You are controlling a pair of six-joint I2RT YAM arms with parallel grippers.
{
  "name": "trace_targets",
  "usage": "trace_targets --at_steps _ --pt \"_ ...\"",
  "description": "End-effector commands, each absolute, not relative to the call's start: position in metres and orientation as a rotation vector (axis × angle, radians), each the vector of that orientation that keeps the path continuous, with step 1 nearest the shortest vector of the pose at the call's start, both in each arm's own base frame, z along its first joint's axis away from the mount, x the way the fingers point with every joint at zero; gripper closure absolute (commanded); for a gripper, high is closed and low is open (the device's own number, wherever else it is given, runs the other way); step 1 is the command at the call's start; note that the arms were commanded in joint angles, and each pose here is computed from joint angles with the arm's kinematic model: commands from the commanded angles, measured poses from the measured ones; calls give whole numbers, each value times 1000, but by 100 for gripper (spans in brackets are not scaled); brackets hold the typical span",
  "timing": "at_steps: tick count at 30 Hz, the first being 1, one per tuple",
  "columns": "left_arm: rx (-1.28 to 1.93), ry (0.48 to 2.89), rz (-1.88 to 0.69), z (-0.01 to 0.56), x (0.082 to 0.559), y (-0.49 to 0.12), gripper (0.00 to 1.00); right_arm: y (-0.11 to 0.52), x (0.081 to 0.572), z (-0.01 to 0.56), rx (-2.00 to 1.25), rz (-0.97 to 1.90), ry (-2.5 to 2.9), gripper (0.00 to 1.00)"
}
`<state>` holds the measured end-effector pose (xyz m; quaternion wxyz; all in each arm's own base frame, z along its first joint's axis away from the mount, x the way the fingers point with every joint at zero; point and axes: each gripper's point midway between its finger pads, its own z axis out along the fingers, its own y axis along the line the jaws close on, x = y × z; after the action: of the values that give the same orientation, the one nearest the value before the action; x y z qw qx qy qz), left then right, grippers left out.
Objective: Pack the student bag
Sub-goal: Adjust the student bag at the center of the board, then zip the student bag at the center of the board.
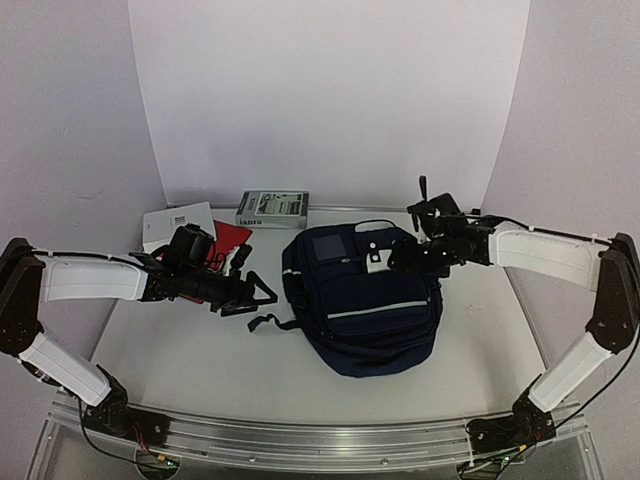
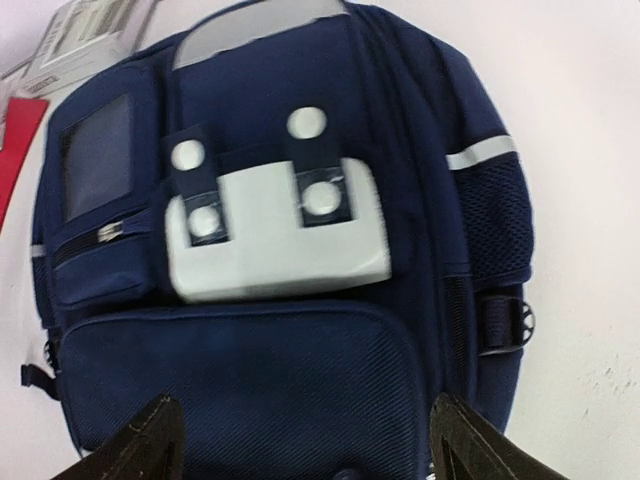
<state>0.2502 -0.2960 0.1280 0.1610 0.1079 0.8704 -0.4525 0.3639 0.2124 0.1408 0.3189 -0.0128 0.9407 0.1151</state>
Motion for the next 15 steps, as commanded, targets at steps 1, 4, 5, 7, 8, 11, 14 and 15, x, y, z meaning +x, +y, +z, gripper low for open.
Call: trace_targets --at_steps 1,4,5,7,8,11,14,15 --pt "296 2421 -1295 135 261 -299 19 254 332 159 -132 269 2444 16" --pt "283 2421 -1289 135 263 -299 19 291 315 150 -192 286 2455 16" --pt "279 2421 -1288 135 264 -299 19 305 308 148 -210 291 2454 16" --pt "273 2421 -1285 136 264 -299 18 330 298 142 -236 293 2454 16" --pt "271 2420 -1283 137 264 -298 18 339 295 138 -243 283 2451 16" --pt "261 2421 -1267 138 261 -294 18 354 292 122 -245 223 2456 19" --pt "251 2411 -1252 141 260 -289 18 356 294 105 -233 140 2463 22" --pt "243 2423 -1245 140 257 -287 18 357 294 101 -241 121 2464 25"
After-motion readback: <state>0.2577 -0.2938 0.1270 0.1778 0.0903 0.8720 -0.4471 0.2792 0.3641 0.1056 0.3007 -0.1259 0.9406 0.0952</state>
